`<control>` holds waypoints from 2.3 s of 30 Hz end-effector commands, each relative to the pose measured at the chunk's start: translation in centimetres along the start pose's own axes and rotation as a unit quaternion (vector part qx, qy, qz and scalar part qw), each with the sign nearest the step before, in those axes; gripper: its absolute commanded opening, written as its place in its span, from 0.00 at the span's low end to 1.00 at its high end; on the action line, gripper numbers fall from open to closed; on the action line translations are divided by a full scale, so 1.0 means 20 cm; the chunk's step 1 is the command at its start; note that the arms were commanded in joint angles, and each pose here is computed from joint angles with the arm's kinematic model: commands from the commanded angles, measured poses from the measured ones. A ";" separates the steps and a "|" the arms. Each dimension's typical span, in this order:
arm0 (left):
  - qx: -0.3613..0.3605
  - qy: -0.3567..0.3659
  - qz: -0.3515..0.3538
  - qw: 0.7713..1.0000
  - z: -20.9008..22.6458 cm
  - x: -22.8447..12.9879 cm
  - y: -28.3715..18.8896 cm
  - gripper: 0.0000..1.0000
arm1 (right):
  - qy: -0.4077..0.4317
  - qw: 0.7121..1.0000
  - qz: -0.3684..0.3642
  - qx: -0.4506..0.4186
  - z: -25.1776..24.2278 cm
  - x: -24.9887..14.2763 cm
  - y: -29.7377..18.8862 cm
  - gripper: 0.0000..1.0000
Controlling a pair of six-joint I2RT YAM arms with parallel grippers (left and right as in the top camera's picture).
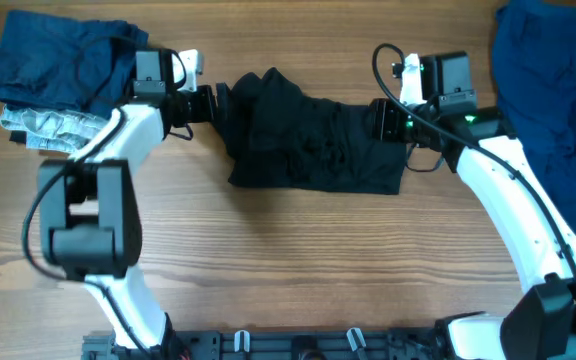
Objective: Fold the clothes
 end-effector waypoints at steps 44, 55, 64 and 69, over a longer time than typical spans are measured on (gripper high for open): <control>-0.177 0.062 0.071 0.980 -0.06 -0.10 -0.04 0.04 | -0.006 1.000 0.003 -0.019 0.00 -0.01 -0.05 0.63; -0.196 0.143 -0.021 0.970 -0.40 0.09 -0.42 0.04 | -0.007 1.000 0.002 -0.019 0.00 -0.01 -0.05 0.64; -0.219 0.259 0.013 0.941 -0.94 -0.05 -0.31 0.04 | -0.008 1.000 -0.008 -0.006 0.02 0.01 -0.07 0.64; -0.226 0.307 -0.004 0.924 -1.19 -0.12 -0.26 0.04 | -0.013 0.997 -0.074 0.007 0.05 0.11 -0.28 0.65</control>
Point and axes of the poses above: each gripper's point midway between its finger pads, its own y axis out along the fingers, its own z axis along the line the jaws close on, x = y × z, the point moved 10 cm from there along -y, back along the fingers, and after that the axes turned 5 degrees about y, right-handed, at the moved point
